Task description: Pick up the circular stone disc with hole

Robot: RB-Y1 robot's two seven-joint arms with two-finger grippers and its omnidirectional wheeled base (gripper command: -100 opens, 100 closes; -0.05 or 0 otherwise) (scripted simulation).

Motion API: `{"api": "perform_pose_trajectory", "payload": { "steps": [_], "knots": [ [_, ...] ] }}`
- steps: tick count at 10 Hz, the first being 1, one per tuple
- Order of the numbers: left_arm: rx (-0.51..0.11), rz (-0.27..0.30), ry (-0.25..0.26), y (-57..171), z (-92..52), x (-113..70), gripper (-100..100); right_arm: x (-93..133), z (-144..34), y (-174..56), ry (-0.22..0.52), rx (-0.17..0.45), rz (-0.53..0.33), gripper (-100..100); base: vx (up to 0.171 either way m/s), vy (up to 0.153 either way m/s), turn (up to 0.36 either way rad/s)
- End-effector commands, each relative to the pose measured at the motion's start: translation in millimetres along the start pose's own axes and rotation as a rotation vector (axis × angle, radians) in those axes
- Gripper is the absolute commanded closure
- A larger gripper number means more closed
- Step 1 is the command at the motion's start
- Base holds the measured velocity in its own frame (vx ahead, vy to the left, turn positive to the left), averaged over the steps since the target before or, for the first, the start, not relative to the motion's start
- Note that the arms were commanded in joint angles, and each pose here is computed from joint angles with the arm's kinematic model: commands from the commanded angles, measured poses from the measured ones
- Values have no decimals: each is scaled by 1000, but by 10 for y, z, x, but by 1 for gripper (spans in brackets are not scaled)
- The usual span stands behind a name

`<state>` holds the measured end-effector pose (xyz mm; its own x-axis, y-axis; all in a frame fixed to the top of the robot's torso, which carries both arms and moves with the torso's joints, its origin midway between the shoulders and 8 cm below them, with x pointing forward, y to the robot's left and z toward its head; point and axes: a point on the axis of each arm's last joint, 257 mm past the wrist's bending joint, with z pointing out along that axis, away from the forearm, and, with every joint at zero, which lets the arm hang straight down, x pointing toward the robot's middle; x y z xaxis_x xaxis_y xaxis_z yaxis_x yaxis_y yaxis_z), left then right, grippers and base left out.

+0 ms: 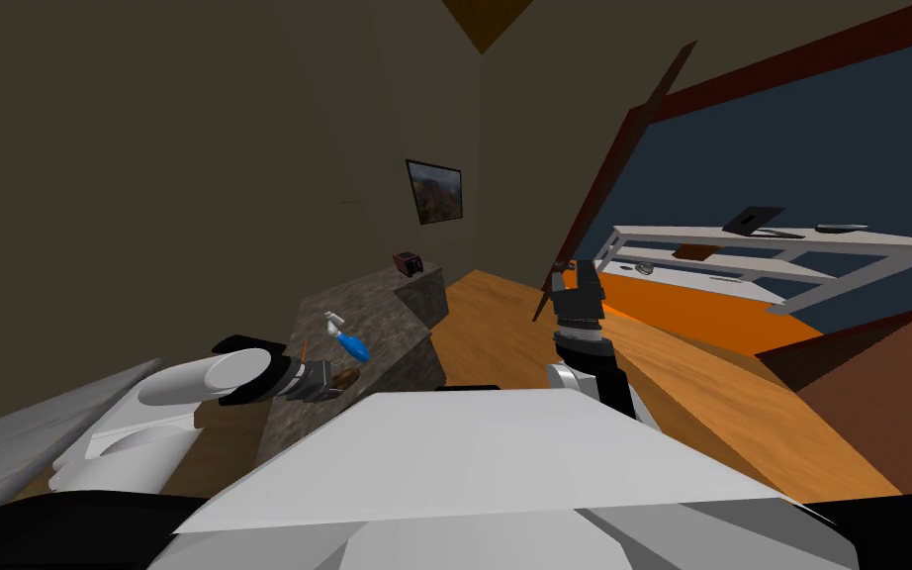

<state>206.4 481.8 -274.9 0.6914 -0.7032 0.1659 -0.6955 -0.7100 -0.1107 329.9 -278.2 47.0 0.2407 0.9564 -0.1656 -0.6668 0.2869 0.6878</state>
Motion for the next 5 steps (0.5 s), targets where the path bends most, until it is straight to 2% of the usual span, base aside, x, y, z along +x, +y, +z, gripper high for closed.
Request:
{"api": "perform_pose_trajectory", "payload": {
  "steps": [1, 2, 4, 5],
  "knots": [
    [0, 0, 0, 0, 0, 0, 0, 0, 0, 0, 0, 0, 0, 0, 0, 0, 0],
    [4, -6, -1, -33, 107, -33, -100, 0, 0, 0, 0, 0, 0, 0, -7, -10, -48],
    [7, -9, -2, -55, 193, -62, -100, 0, 0, 0, 0, 0, 0, 0, -9, -25, -32],
    [5, -8, -2, -30, 165, -43, -100, 0, 0, 0, 0, 0, 0, 0, -3, -12, -2]
  ]
}}
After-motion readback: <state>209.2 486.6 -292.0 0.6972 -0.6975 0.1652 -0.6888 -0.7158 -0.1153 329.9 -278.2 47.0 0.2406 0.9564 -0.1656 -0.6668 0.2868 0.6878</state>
